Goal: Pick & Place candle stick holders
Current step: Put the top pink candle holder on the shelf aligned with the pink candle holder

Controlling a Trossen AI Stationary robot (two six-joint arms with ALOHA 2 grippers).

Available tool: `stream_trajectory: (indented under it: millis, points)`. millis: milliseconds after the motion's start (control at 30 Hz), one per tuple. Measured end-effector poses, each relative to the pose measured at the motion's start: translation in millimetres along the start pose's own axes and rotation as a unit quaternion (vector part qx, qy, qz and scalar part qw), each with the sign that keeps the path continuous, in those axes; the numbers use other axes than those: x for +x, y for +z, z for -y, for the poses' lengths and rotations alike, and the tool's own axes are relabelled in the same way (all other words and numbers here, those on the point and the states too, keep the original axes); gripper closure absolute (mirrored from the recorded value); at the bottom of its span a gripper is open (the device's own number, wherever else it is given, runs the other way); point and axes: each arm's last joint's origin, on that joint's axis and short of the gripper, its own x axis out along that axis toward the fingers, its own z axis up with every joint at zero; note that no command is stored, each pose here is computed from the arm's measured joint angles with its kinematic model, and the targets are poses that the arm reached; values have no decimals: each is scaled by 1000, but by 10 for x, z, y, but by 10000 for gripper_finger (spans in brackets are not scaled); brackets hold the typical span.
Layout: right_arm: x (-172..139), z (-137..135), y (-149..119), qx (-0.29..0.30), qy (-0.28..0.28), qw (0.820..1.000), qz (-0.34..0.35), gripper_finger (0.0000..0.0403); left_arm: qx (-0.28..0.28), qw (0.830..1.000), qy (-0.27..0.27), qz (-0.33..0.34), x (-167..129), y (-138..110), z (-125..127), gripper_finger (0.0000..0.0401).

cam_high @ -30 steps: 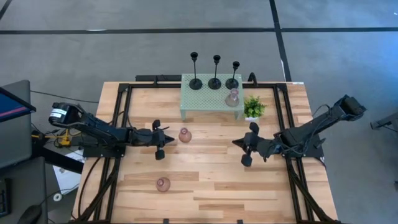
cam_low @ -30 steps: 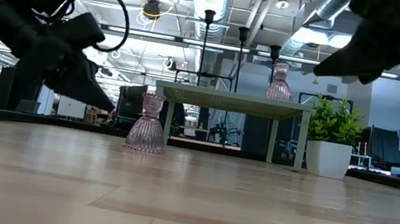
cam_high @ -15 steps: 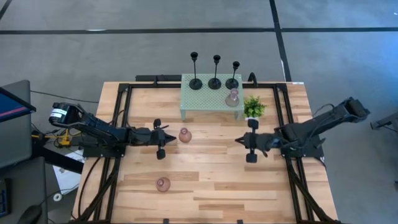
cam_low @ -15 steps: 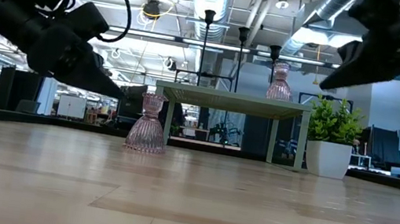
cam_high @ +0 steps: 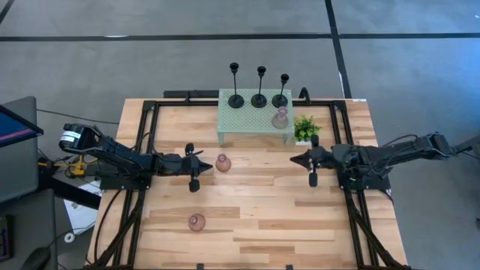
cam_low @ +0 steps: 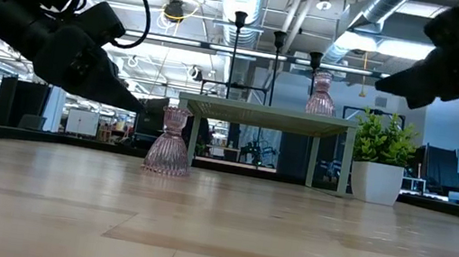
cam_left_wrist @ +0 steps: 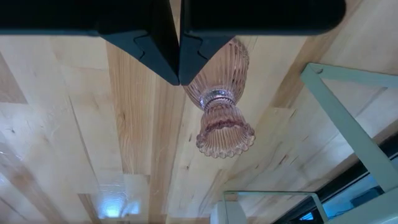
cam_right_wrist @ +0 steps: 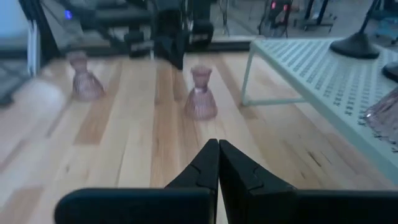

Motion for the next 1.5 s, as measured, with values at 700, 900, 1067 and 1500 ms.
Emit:
stream_trajectory:
  millis: [700,900,1067,1500]
  points:
    - [-119,-6,-16,17,14,999,45,403,1,1000,26,0,0,1,-16,364]
    - [-118,-1,-16,18,13,999,45,403,-38,998,43,-2,15,-9,-59,318]
    - [-118,-1,-17,17,12,999,45,403,-77,995,57,-14,47,-52,-99,278]
    - [-117,-1,-22,17,12,999,42,403,-89,995,32,20,149,-55,-75,177]
